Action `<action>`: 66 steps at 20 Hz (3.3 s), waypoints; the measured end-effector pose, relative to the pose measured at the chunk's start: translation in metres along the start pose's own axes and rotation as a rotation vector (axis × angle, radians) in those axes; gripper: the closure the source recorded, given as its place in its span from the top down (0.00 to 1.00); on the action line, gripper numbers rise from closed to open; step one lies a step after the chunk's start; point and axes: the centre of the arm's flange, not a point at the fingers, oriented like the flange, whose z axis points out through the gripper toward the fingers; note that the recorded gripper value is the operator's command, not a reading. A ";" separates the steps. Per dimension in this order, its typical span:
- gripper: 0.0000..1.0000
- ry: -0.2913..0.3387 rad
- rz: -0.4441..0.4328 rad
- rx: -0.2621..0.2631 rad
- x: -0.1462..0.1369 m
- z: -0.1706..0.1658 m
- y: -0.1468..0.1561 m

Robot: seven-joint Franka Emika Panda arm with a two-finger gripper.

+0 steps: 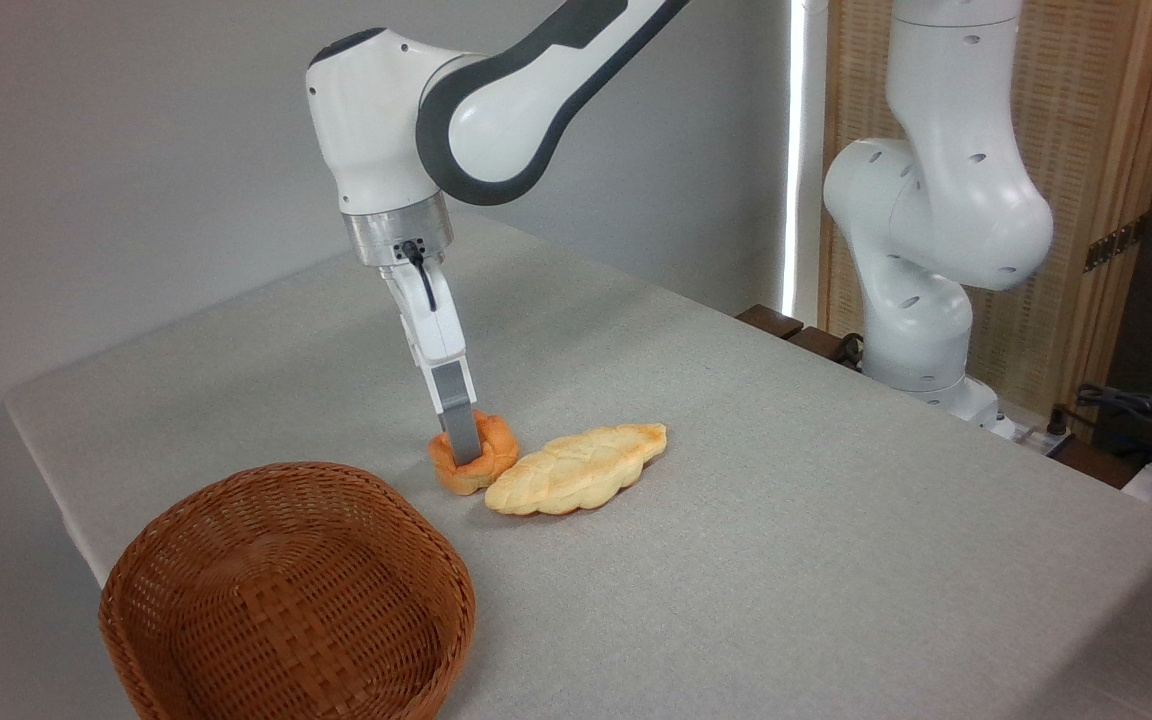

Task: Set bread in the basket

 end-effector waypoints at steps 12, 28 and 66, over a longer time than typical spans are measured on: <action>0.32 -0.049 -0.008 -0.029 -0.003 -0.028 -0.006; 0.34 0.104 -0.130 0.087 -0.014 -0.129 -0.106; 1.00 0.163 -0.344 0.122 -0.017 -0.139 -0.136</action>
